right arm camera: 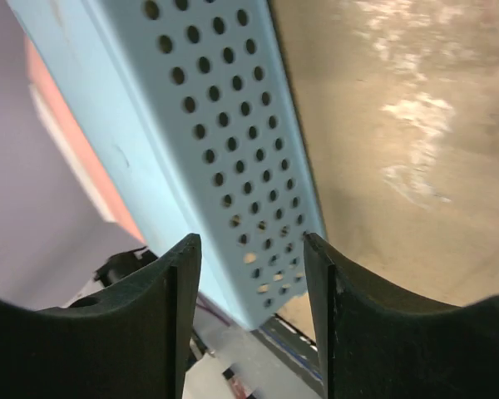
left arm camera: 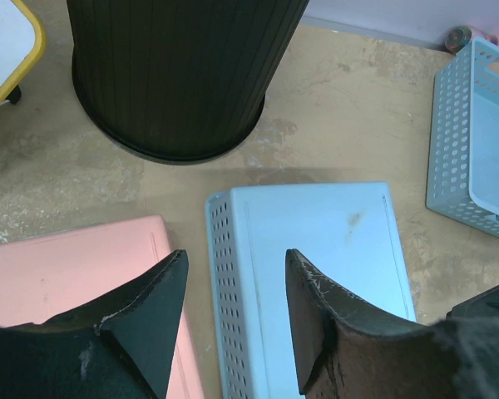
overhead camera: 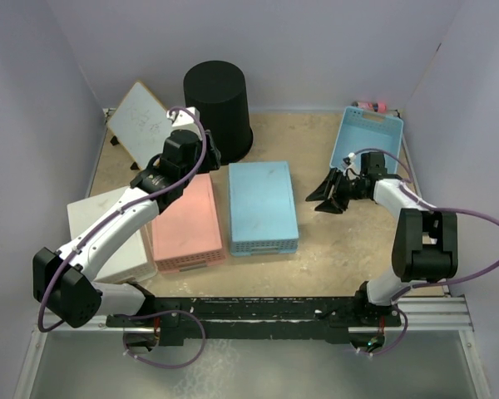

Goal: Turn the large container upside down

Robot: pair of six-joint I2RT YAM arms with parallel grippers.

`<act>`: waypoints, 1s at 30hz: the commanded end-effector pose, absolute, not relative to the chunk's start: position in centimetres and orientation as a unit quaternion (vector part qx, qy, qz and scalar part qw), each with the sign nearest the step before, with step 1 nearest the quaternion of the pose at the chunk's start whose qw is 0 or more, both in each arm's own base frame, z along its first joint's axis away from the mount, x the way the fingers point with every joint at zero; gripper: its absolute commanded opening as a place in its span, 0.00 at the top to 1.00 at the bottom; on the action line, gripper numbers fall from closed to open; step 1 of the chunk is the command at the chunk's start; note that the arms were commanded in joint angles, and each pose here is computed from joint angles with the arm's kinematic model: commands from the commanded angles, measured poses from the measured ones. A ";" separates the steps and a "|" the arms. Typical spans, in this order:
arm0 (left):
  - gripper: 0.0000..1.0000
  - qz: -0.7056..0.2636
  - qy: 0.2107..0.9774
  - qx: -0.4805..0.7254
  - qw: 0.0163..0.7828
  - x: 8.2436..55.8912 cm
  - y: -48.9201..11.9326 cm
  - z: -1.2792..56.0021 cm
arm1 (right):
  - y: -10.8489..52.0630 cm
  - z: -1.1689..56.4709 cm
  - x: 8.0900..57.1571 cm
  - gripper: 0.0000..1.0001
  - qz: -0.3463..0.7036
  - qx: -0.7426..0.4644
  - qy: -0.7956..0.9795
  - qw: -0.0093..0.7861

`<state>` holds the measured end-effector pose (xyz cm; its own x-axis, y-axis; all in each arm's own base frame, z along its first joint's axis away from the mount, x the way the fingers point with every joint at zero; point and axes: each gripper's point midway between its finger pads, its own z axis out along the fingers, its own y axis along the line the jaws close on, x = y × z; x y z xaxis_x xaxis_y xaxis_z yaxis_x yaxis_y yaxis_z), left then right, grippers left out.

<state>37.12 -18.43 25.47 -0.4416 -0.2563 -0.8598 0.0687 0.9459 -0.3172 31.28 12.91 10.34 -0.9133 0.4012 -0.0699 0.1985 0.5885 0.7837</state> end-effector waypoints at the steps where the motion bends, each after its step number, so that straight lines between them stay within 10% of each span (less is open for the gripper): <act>1: 0.52 -0.159 0.832 -0.046 0.530 37.4 -18.6 25.6 | 10.7 8.8 30.7 0.44 0.331 0.141 0.922 0.141; 14: 0.52 -0.200 0.837 -0.011 0.508 37.1 -22.0 24.5 | 1.1 18.8 41.6 0.31 0.076 0.198 0.898 0.385; 27: 0.52 -0.200 0.847 0.006 0.493 35.5 -22.8 23.8 | 0.5 11.7 54.5 0.30 0.007 0.200 0.917 0.344; 30: 0.52 -0.200 0.848 0.007 0.491 35.2 -22.9 23.8 | 0.6 10.6 54.9 0.47 0.003 0.200 0.923 0.330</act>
<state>35.67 -22.85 23.07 -0.5362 -0.1865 -0.8232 0.1910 0.9232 -0.3335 53.42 0.34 6.73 -0.7433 0.3860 -0.5464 0.3735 0.9170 0.1397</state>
